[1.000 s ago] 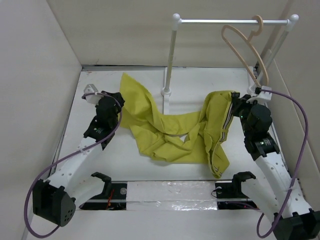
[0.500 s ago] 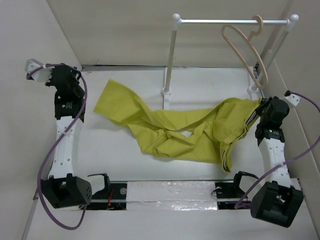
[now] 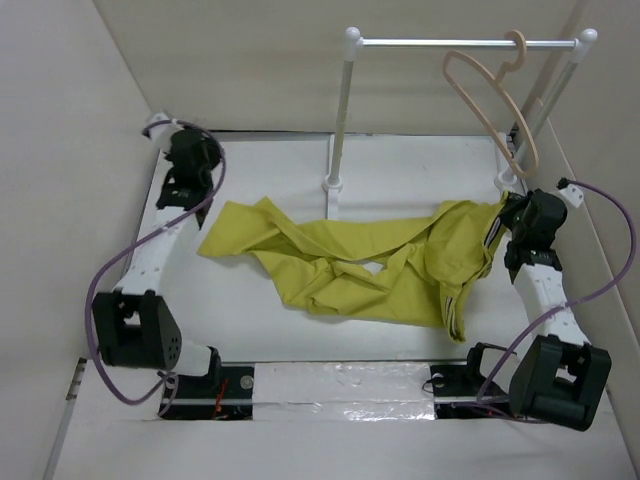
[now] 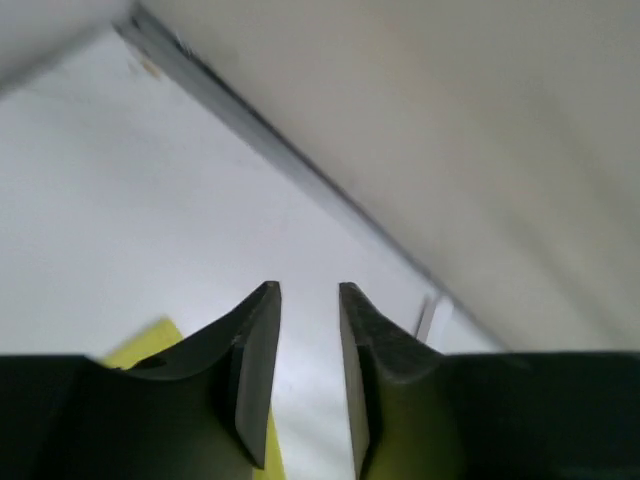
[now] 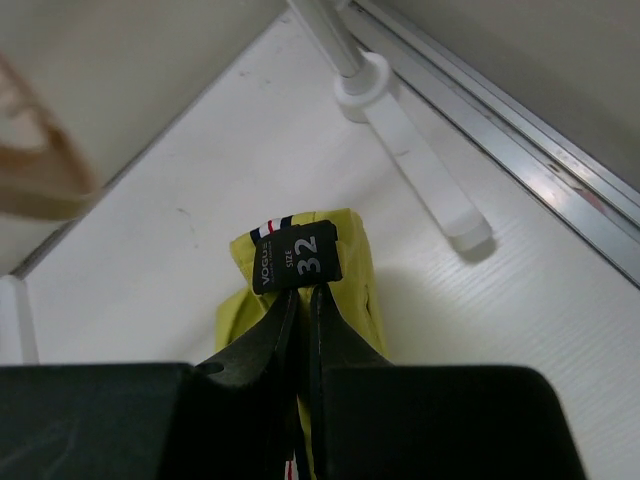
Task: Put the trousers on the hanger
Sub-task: Flatten out the trousers at the center of the board.
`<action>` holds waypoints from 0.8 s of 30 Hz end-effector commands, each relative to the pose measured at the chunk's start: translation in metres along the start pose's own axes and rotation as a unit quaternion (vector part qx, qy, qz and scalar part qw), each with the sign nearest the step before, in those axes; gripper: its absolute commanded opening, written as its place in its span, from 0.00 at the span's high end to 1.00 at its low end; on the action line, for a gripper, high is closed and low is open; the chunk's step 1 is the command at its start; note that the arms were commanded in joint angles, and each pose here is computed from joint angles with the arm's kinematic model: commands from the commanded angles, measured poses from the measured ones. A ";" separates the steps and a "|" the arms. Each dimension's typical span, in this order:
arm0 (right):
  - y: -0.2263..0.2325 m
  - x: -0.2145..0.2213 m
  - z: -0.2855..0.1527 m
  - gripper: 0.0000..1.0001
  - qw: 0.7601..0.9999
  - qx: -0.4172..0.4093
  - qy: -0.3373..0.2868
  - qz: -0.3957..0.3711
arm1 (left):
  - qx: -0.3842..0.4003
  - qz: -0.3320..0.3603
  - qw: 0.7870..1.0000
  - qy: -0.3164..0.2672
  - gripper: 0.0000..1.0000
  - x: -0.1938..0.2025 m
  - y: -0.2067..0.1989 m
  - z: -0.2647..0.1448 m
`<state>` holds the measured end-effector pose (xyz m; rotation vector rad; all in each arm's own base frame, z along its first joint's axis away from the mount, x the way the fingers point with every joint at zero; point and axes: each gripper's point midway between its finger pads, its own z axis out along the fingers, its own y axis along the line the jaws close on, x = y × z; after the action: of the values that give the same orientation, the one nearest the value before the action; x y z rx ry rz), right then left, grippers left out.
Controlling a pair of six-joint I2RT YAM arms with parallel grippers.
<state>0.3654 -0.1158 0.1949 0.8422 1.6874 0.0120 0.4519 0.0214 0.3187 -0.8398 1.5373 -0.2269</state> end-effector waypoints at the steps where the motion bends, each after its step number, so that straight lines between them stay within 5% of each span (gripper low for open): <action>1: 0.026 -0.029 -0.022 0.98 0.996 -0.056 -0.071 0.014 | 0.003 0.069 0.992 0.107 0.70 0.095 0.006 0.009; 2: 0.024 -0.024 -0.022 0.98 0.996 -0.057 -0.067 0.013 | -0.001 0.076 0.989 0.123 0.53 0.109 0.012 0.013; 3: 0.030 -0.029 -0.031 0.98 0.994 -0.073 -0.078 0.009 | 0.002 0.088 0.984 0.153 0.49 0.128 0.014 0.013; 10: 0.038 -0.025 -0.049 0.97 0.991 -0.110 -0.073 -0.012 | -0.106 0.173 0.952 0.230 0.48 0.201 0.073 0.049; 24: 0.048 0.002 -0.036 0.97 0.989 -0.141 -0.040 -0.019 | -0.194 0.288 0.900 0.263 0.46 0.244 0.110 0.073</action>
<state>0.3525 -0.0694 0.2055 0.6495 1.6479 0.1595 0.5072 -0.0339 0.0503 -0.6512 2.2830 0.2046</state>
